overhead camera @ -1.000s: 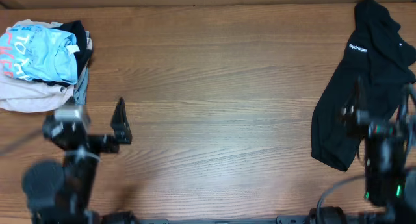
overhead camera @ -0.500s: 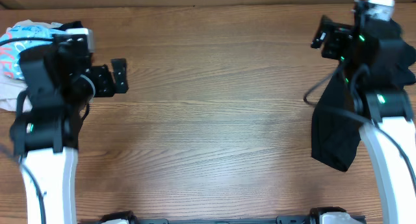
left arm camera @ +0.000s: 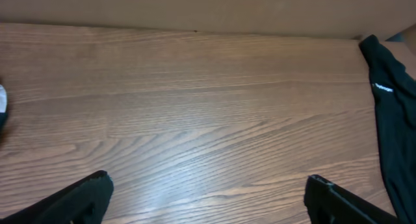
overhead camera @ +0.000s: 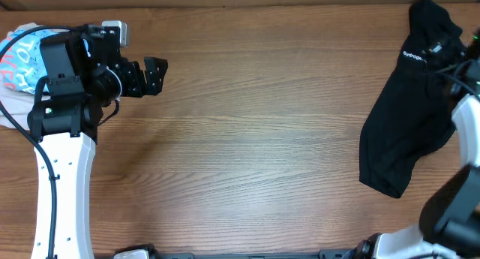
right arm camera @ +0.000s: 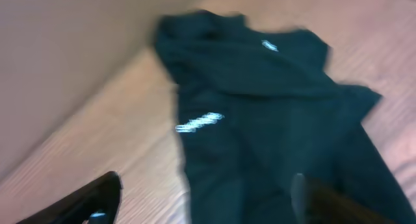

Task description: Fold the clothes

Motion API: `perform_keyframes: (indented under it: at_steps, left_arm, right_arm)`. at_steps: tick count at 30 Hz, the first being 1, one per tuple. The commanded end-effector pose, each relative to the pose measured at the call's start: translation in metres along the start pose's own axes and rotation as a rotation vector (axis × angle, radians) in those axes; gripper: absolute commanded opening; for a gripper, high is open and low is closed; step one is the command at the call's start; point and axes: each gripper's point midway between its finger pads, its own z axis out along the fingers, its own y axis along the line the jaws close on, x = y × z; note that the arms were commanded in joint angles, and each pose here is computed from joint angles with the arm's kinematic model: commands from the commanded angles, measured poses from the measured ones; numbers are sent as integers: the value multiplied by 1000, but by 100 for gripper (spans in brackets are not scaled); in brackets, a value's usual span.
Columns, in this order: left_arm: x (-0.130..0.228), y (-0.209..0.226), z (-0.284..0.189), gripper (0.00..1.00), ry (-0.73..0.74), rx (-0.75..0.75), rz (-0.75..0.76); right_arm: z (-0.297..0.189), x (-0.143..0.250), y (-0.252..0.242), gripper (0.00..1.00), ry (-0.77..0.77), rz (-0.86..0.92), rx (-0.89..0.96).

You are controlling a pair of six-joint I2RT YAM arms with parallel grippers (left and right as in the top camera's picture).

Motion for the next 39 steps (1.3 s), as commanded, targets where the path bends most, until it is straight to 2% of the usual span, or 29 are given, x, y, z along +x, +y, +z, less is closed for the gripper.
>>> perform_keyframes:
  at_steps: [1, 7, 14, 22, 31, 34, 39]
  left_arm:
    - [-9, -4, -6, 94, -25, 21, 25]
    - [-7, -1, -4, 91, -16, 10, 20]
    - [-3, 1, 0, 88, 4, 8, 10]
    - [-1, 5, 1, 88, 13, -14, 2]
    - [1, 10, 0, 86, 18, -38, 0]
    - [-1, 10, 0, 82, 13, -41, 2]
    - [-3, 10, 0, 74, 3, -41, 7]
  right_arm:
    - [34, 10, -35, 82, 43, 128, 48]
    - [69, 32, -63, 76, 84, 154, 90]
    - [100, 54, -75, 62, 105, 165, 104]
    - [107, 62, -80, 47, 114, 174, 125]
    - [119, 82, -88, 17, 157, 176, 143]
    - [119, 80, -87, 4, 154, 176, 140]
    - [106, 61, -69, 4, 139, 177, 77]
